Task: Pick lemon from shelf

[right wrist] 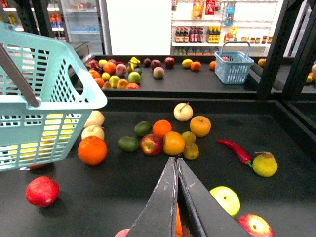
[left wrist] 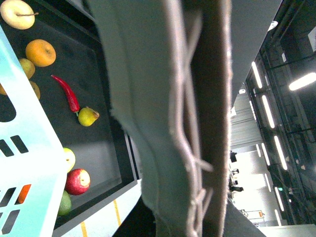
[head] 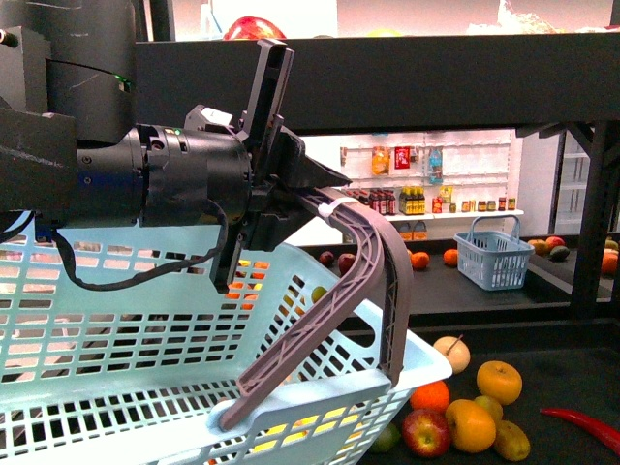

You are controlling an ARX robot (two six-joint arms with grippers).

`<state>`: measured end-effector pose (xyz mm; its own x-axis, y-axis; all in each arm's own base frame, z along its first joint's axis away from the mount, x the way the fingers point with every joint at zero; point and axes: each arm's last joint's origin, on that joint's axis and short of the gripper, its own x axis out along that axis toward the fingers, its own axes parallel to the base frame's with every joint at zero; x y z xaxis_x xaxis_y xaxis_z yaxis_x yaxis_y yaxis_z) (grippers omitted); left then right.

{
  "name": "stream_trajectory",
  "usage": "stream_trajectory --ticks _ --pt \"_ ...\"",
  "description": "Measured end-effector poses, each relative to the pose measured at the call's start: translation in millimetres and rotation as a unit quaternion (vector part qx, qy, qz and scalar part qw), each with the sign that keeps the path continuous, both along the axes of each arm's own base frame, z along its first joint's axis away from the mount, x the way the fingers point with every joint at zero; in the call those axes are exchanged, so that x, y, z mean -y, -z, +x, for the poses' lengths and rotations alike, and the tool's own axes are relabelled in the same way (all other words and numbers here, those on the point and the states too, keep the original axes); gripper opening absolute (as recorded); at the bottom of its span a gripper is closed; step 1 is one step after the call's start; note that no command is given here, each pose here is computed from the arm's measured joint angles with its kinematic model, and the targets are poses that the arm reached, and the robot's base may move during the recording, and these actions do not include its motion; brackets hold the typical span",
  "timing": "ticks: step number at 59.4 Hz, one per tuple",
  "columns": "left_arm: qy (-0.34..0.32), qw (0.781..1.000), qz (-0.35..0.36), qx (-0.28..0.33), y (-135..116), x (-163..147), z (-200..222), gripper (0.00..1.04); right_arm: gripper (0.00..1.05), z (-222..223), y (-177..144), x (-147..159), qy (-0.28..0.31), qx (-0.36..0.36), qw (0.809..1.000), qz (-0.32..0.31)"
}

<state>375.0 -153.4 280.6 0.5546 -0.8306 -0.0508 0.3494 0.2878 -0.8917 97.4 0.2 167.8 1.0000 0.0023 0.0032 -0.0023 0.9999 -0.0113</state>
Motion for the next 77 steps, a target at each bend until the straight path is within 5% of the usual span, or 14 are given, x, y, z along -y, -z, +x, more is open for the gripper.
stream_trajectory --ticks 13,44,59,77 --pt "0.001 1.000 0.000 0.000 0.0 0.0 0.0 0.08 0.03 -0.2 -0.3 0.0 0.000 0.002 1.000 0.000" --pt "0.001 1.000 0.000 0.000 0.0 0.2 -0.1 0.08 0.98 -0.2 -0.3 0.0 0.000 0.002 1.000 0.000" --pt "-0.086 0.996 0.004 -0.024 1.6 -3.6 5.9 0.08 0.97 -0.2 -0.3 0.0 0.000 0.002 1.000 0.000" --pt "-0.217 0.970 -0.093 0.052 -21.3 -58.2 25.2 0.08 0.97 -0.3 -0.4 0.0 0.000 0.002 1.000 0.000"
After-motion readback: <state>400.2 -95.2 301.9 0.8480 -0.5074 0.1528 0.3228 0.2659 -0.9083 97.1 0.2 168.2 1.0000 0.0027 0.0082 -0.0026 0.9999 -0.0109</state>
